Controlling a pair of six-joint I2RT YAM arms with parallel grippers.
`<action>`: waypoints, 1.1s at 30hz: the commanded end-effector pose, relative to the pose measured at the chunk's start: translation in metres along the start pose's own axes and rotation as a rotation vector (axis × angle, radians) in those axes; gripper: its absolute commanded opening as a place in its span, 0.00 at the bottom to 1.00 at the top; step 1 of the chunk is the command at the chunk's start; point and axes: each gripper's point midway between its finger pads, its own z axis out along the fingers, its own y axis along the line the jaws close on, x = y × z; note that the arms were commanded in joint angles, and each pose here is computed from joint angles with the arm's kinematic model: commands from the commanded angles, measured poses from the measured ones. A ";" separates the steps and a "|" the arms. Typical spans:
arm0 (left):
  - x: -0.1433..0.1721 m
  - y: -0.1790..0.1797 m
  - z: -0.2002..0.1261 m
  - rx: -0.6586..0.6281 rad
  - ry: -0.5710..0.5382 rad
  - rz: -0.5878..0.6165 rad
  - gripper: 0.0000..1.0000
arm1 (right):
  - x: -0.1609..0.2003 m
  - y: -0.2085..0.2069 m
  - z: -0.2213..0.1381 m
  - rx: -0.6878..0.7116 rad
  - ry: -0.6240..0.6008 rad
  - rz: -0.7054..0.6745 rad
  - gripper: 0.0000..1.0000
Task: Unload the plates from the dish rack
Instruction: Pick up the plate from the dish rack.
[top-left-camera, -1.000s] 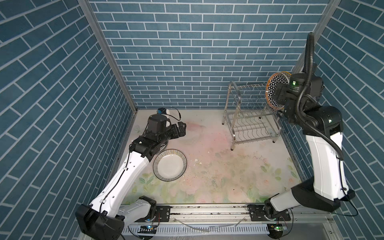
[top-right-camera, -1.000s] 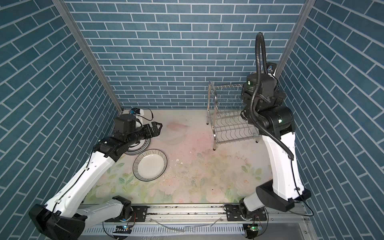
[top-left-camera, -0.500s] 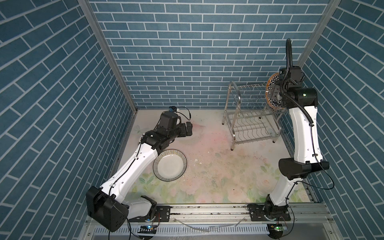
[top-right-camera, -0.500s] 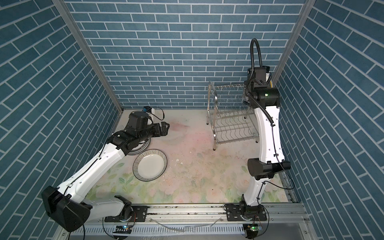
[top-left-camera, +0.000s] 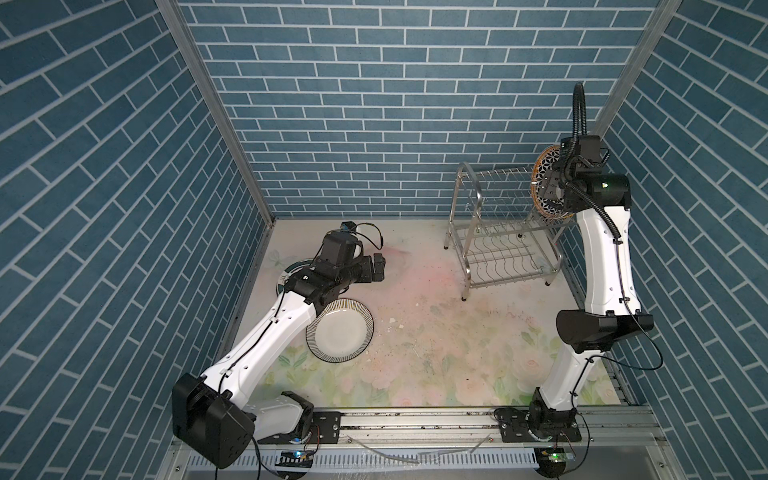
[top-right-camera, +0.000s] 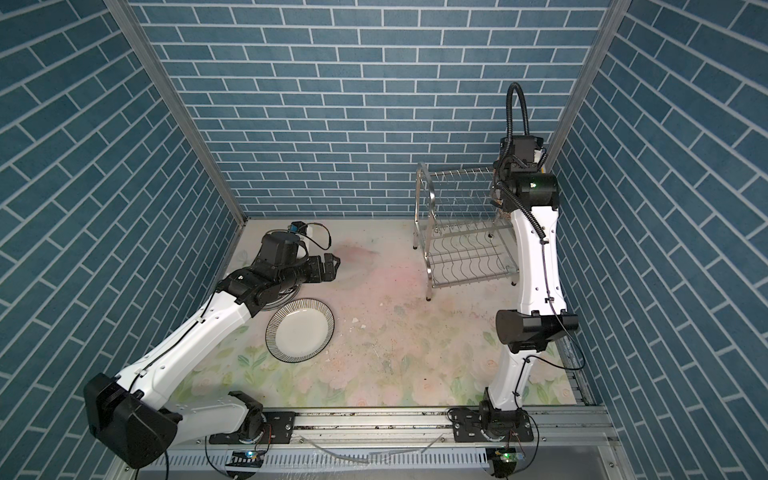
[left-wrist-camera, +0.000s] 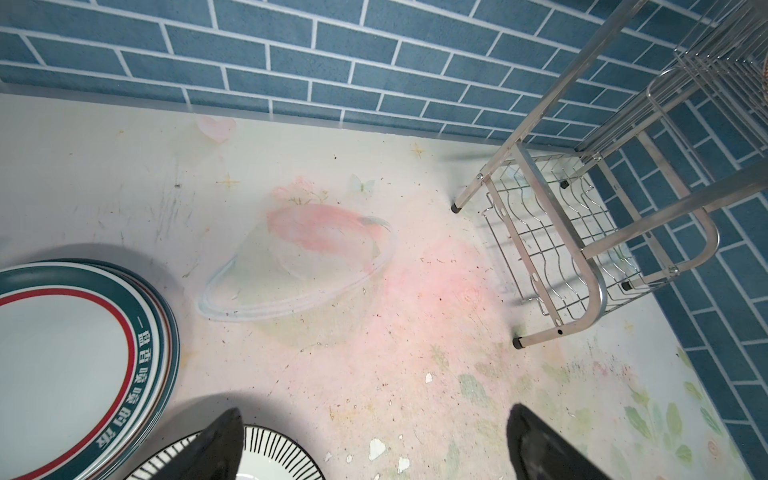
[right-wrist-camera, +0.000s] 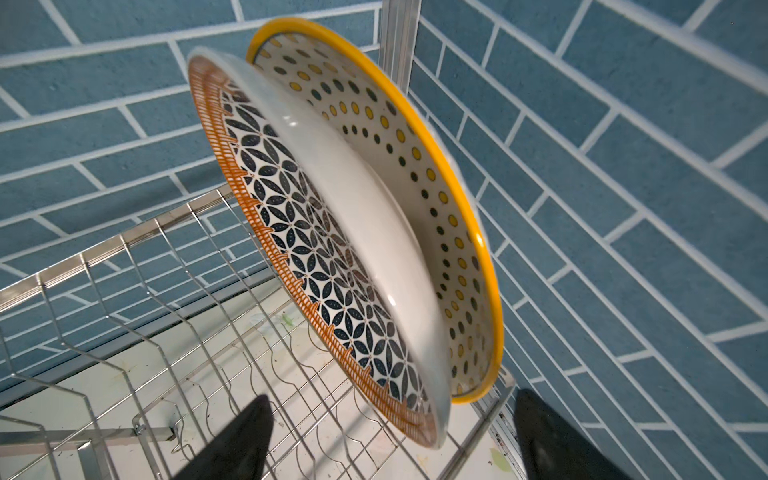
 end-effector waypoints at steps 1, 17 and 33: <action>0.002 -0.006 0.001 0.031 -0.003 0.004 0.99 | -0.011 0.004 -0.003 -0.033 -0.029 0.053 0.86; 0.011 -0.007 0.008 0.051 0.021 0.006 0.99 | -0.007 0.019 0.020 -0.055 -0.019 0.063 0.82; 0.017 -0.007 0.008 0.064 0.030 -0.010 0.99 | 0.000 0.016 0.043 0.006 -0.042 0.045 0.63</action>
